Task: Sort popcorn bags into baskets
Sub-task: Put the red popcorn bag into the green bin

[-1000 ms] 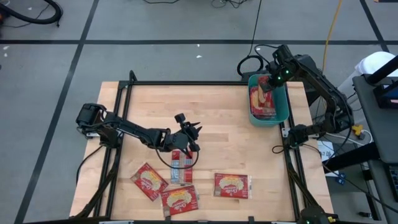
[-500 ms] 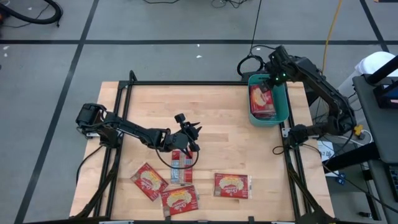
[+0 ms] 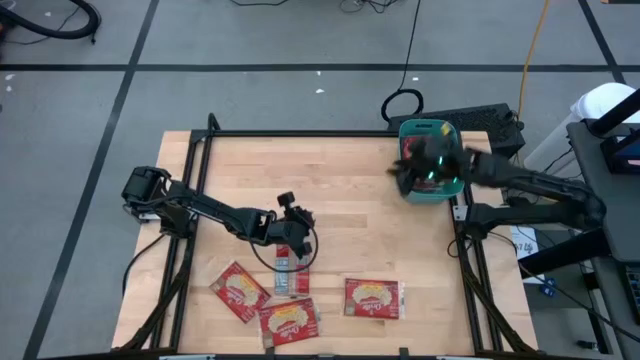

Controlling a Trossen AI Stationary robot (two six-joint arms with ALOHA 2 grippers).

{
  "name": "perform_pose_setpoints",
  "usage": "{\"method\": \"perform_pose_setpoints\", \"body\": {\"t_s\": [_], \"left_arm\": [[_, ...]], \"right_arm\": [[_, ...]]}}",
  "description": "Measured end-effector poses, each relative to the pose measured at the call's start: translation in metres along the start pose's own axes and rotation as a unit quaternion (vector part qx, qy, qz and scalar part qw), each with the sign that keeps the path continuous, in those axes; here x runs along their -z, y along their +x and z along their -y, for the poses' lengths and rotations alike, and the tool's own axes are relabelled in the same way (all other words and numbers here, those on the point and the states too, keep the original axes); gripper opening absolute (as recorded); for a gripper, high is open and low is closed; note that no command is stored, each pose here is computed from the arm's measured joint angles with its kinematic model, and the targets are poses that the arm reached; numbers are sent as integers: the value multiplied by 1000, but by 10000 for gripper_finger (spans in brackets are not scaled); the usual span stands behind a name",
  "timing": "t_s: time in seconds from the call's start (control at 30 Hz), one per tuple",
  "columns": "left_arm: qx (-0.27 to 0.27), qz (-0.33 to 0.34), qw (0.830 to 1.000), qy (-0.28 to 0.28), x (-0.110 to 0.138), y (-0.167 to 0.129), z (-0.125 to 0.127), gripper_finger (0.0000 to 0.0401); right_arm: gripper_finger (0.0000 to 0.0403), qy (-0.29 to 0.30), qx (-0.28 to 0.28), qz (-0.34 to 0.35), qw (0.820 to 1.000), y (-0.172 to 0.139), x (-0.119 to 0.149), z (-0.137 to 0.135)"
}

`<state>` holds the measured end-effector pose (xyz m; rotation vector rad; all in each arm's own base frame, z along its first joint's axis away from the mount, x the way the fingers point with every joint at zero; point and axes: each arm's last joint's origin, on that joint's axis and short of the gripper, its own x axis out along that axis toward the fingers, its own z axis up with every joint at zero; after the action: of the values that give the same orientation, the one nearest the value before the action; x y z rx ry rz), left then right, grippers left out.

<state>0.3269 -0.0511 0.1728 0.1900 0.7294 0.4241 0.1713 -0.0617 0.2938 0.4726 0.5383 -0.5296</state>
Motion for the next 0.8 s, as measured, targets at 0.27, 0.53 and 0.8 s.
{"method": "perform_pose_setpoints", "body": {"t_s": [0.27,0.53,0.8], "left_arm": [[91,-56,994,10,16,-18,26,154],[165,-48,982,81,32,-56,70,165],[198,-61,977,48,51,-91,99,163]], "right_arm": [[171,-104,-153,90,979,35,60,-71],[171,-186,-190,112,957,57,100,-123],[171,-207,-212,129,946,76,117,-140]]}}
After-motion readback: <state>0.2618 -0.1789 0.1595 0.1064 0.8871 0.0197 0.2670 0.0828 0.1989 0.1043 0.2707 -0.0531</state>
